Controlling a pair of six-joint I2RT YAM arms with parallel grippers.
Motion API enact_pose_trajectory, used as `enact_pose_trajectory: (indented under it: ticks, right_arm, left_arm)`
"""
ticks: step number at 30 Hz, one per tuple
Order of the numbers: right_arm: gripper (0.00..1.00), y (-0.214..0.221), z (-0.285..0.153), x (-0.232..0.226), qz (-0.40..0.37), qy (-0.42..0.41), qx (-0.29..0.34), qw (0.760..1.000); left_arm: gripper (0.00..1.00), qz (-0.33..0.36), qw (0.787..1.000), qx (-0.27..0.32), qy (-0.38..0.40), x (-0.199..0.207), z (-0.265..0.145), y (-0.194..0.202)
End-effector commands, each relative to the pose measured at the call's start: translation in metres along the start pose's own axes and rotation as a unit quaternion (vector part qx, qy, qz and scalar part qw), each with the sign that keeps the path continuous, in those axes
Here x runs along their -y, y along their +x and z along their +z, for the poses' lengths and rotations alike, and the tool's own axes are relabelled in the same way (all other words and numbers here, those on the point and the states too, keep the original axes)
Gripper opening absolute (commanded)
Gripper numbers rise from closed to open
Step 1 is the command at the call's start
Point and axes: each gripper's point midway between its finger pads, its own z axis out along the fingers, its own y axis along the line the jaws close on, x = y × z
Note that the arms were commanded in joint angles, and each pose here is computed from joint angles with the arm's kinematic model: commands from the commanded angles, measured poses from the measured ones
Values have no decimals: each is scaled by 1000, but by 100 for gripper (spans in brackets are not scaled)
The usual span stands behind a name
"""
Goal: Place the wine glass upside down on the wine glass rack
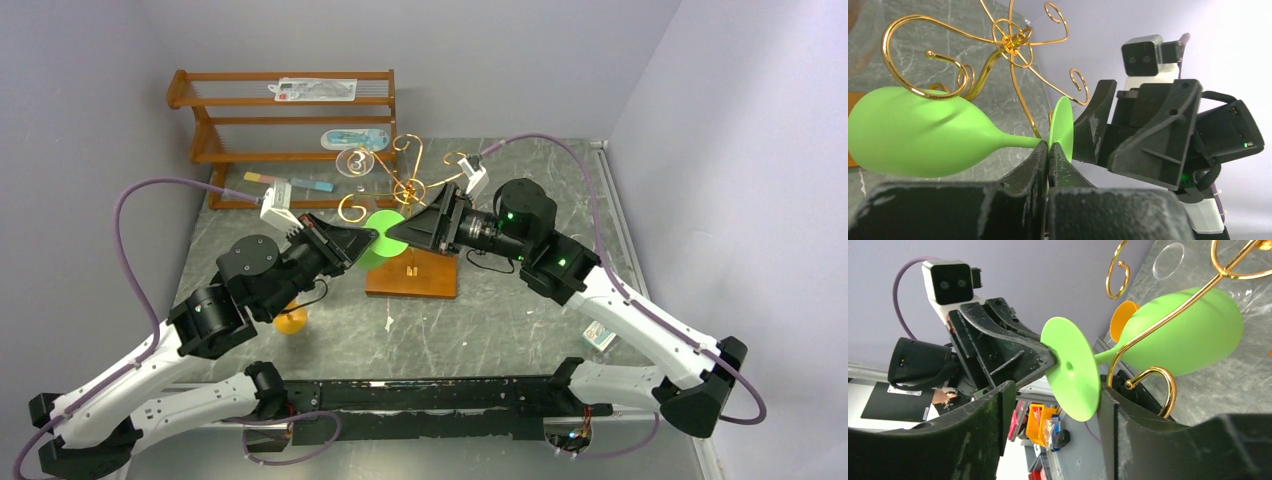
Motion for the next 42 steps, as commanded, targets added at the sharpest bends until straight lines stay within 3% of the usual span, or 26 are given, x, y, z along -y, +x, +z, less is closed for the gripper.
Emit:
enact_pose_trajectory:
  ticks: [1,10,27,42]
  right_arm:
    - [67,-24,-16,-12,-28,12,56,998]
    - [78,-47,-36,-16,-57,36,121,990]
    - [78,-58,-55,-17,-55,34,173,983]
    - [77,-57,-57,-11,-49,40,179,982]
  left_arm:
    - [5,-20,999,32,-14,0,4,-13]
    - [5,-48,992,109,-48,-18,9,-34]
    - [5,-69,986,143,-54,-31,47,-48]
    - [5,-94,974,188,-80,-60,31,-72]
